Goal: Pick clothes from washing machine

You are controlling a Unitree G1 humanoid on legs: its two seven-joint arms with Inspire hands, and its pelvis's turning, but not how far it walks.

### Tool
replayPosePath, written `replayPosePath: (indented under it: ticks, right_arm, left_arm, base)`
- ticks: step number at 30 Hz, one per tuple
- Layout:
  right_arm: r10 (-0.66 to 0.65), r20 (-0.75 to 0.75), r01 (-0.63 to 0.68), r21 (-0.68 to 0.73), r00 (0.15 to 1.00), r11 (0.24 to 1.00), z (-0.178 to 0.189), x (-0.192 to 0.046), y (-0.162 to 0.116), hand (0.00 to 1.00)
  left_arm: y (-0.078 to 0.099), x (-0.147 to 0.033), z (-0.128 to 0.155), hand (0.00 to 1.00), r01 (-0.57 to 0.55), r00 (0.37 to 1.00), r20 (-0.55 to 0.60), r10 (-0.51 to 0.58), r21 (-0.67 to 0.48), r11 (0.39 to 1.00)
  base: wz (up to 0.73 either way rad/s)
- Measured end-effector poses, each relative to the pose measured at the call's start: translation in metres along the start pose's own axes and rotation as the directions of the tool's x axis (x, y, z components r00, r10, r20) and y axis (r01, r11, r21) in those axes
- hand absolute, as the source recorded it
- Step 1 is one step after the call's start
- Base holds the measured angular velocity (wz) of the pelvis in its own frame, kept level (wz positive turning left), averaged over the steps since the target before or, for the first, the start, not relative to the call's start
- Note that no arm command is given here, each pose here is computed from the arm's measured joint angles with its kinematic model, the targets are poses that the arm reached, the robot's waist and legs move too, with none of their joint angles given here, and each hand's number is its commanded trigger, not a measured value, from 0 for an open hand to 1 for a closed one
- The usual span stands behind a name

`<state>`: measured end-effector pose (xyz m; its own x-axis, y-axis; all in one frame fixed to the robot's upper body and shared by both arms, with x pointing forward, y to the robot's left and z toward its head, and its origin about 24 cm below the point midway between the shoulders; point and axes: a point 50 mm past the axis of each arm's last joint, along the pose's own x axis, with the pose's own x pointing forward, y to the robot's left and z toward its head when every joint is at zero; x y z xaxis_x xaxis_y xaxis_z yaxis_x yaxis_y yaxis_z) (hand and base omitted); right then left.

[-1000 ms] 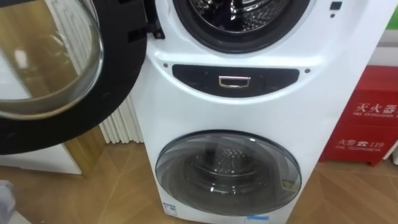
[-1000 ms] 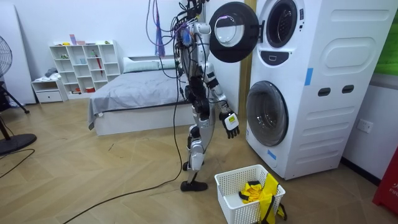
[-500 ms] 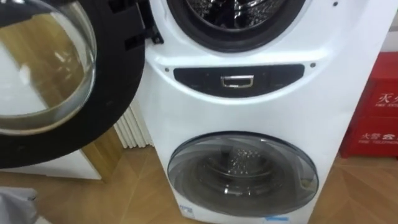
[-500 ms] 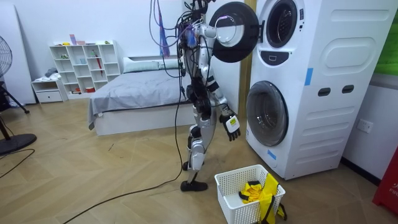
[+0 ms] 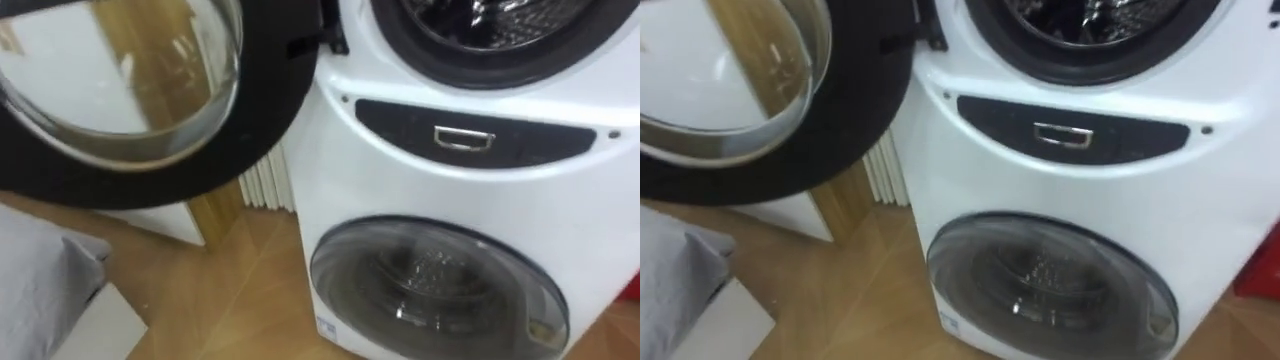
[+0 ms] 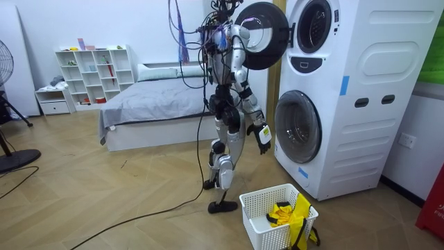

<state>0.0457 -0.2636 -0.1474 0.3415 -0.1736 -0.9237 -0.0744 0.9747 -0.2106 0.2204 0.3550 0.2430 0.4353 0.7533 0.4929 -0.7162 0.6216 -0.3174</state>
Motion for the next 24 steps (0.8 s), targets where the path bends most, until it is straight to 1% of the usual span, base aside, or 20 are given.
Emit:
replayPosePath:
  ticks: [1,2,3,7,9,13,15,16,18,20,21,24]
  right_arm:
    - [0.002,0.003,-0.002,0.005,1.000,1.000,0.001,0.000,0.000,0.00]
    - [0.005,0.008,-0.005,0.016,1.000,1.000,0.002,0.000,0.000,0.00]
    - [0.008,0.010,-0.008,0.021,1.000,1.000,0.002,0.000,0.001,0.00]
    - [0.018,0.006,-0.019,0.055,1.000,0.998,-0.001,0.000,0.004,0.00]
    - [0.013,0.009,-0.013,0.054,1.000,0.998,0.000,0.000,0.004,0.00]
    - [0.025,0.009,-0.025,0.043,1.000,0.999,0.002,0.001,0.008,0.00]
    - [0.047,0.010,-0.048,0.040,0.999,0.998,0.002,0.002,0.014,0.00]
    - [0.052,0.009,-0.052,0.039,0.999,0.998,0.002,0.002,0.015,0.00]
    - [0.072,0.010,-0.072,0.026,0.997,0.997,0.004,0.003,0.020,0.00]
    - [0.081,0.019,-0.081,0.015,0.997,0.997,0.009,0.005,0.023,0.00]
    - [0.088,0.020,-0.088,0.023,0.996,0.996,0.010,0.006,0.024,0.00]
    - [0.104,0.021,-0.104,0.014,0.994,0.994,0.012,0.007,0.027,0.00]
  left_arm:
    - [-0.004,-0.001,0.011,0.00,0.018,0.999,0.051,-0.017,-0.025,1.000]
    - [-0.010,-0.004,0.030,0.00,0.055,0.988,0.147,-0.045,-0.064,0.996]
    - [-0.013,-0.006,0.044,0.00,0.093,0.973,0.218,-0.073,-0.081,0.992]
    - [-0.022,-0.015,0.059,0.00,0.185,0.944,0.293,-0.150,-0.096,0.978]
    - [-0.029,-0.024,0.065,0.00,0.246,0.921,0.331,-0.205,-0.088,0.965]
    - [-0.038,-0.038,0.060,0.00,0.304,0.903,0.337,-0.265,-0.065,0.951]
    - [-0.045,-0.054,0.051,0.00,0.370,0.890,0.309,-0.334,-0.065,0.927]
    - [-0.047,-0.058,0.049,0.00,0.391,0.886,0.300,-0.353,-0.075,0.917]
    - [-0.058,-0.074,0.035,0.00,0.466,0.870,0.245,-0.429,-0.117,0.877]
    - [-0.063,-0.085,0.025,0.00,0.499,0.861,0.202,-0.468,-0.149,0.854]
    - [-0.064,-0.089,0.026,0.00,0.512,0.853,0.212,-0.476,-0.173,0.841]
    - [-0.064,-0.099,0.022,0.00,0.545,0.834,0.226,-0.503,-0.192,0.817]
  base:
    - [-0.06]
    - [-0.07]
    - [-0.06]
    - [-0.03]
    - [-0.11]
    - [-0.05]
    - [-0.02]
    - [0.05]
    - [0.07]
    - [0.02]
    - [0.03]
    - [0.15]
